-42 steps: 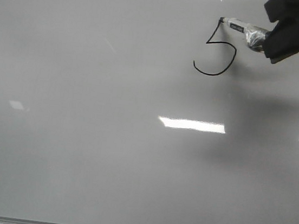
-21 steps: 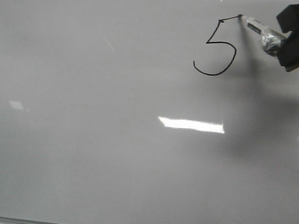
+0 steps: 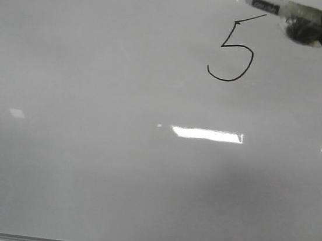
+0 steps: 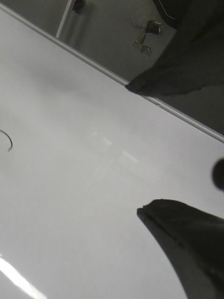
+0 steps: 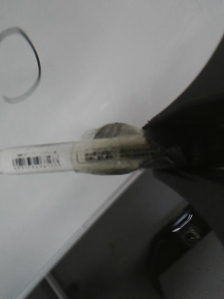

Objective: Write number 5 on whiteboard

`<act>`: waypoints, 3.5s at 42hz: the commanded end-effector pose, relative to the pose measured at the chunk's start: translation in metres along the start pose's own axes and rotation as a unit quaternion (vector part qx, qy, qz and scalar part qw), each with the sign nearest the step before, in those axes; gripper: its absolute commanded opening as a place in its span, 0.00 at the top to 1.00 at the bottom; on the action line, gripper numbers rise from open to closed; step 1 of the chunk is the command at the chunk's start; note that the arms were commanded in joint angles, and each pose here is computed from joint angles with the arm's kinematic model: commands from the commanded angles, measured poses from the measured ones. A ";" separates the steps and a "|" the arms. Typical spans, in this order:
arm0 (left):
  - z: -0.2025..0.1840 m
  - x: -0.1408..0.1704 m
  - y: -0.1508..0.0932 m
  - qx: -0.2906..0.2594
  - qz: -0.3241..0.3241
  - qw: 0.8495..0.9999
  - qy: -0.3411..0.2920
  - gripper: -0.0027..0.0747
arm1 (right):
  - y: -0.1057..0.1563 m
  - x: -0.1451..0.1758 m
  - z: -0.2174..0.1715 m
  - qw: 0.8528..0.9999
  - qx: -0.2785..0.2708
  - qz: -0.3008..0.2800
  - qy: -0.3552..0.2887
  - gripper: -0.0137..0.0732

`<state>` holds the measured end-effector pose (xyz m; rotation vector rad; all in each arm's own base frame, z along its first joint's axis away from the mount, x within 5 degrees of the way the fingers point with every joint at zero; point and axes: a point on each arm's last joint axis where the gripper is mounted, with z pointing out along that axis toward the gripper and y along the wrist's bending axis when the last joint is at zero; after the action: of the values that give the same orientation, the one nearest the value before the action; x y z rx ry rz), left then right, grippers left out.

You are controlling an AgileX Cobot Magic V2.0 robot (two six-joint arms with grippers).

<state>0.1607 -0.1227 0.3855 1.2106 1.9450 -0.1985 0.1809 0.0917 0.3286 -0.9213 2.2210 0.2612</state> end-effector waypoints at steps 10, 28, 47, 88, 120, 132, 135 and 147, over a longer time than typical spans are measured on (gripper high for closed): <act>0.006 -0.031 -0.039 0.070 0.100 0.990 -0.068 0.37 | 0.038 -0.005 -0.012 0.986 -0.078 -0.145 0.011 0.92; 0.085 -0.071 -0.080 0.157 0.158 0.975 -0.020 0.37 | 0.042 -0.006 -0.012 0.985 -0.091 -0.145 0.007 0.92; 0.109 -0.077 -0.084 0.167 0.169 0.971 -0.005 0.63 | 0.042 -0.006 -0.012 0.985 -0.089 -0.144 0.004 0.92; 0.109 -0.057 -0.044 -0.018 0.117 0.983 0.139 0.93 | -0.004 0.012 -0.051 0.999 0.049 0.001 -0.012 0.22; 0.004 0.065 0.102 -0.301 -0.314 0.898 0.056 0.93 | -0.008 0.013 -0.051 0.998 0.060 0.009 -0.015 0.22; 0.041 0.107 0.101 -0.314 -0.348 0.872 -0.140 0.93 | -0.008 0.013 -0.051 0.998 0.058 0.010 -0.016 0.22; 0.052 0.113 0.100 -0.311 -0.340 0.872 -0.162 0.93 | -0.008 0.013 -0.051 0.998 0.058 0.011 -0.015 0.22; 0.092 0.129 0.109 -0.296 -0.342 0.875 -0.170 0.93 | -0.008 0.013 -0.050 0.998 0.057 0.011 -0.014 0.22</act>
<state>0.2635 -0.0238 0.2500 0.0693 1.9668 -0.1061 0.1509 0.0579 0.3437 -0.8741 2.2725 0.1595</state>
